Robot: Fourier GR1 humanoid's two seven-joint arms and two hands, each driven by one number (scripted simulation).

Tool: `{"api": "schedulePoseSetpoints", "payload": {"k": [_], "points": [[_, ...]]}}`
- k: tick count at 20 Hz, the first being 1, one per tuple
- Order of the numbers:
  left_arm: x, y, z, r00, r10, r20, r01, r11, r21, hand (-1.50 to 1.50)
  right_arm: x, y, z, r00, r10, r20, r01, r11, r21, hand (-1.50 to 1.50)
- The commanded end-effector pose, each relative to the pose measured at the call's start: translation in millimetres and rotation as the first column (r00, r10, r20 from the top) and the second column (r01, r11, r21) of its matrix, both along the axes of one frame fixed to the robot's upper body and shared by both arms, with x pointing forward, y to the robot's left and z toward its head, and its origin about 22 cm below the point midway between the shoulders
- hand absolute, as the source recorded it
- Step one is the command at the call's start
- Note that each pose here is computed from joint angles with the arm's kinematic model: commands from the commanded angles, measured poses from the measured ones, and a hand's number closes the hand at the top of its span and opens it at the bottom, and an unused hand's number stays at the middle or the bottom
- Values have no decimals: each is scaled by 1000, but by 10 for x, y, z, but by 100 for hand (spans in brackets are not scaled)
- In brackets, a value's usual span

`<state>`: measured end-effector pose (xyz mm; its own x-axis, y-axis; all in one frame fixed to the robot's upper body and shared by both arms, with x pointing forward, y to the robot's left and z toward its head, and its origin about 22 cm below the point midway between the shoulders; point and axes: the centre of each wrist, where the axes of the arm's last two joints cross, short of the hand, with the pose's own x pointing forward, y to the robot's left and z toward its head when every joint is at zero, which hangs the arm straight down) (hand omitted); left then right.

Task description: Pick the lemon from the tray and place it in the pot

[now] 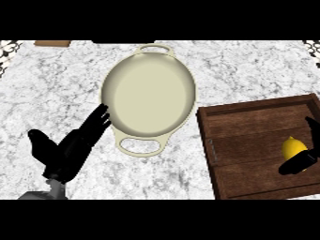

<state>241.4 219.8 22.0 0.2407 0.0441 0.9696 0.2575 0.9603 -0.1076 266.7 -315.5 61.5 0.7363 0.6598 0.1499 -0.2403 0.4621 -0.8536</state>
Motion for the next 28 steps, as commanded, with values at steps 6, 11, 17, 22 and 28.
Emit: {"api": "schedulePoseSetpoints", "payload": {"k": [6,11,17,22,28], "points": [[13,-15,100,1000,-6,9,6,1000,-12,0,10,-84,-260,998,-29,-54,28,999,-17,-150],[-2,124,-43,1000,-5,11,5,1000,-5,0,81,-148,-24,1000,-3,-15,4,999,46,150],[-28,23,-16,1000,-16,-4,16,1000,7,0,94,-97,-333,994,91,52,-94,994,56,150],[-57,31,-41,1000,-12,-5,12,1000,-3,0,-3,34,-458,991,125,53,-127,992,29,150],[7,45,-62,1000,-10,-10,10,1000,14,0,-196,1200,-423,841,525,132,-538,837,99,150]]}}
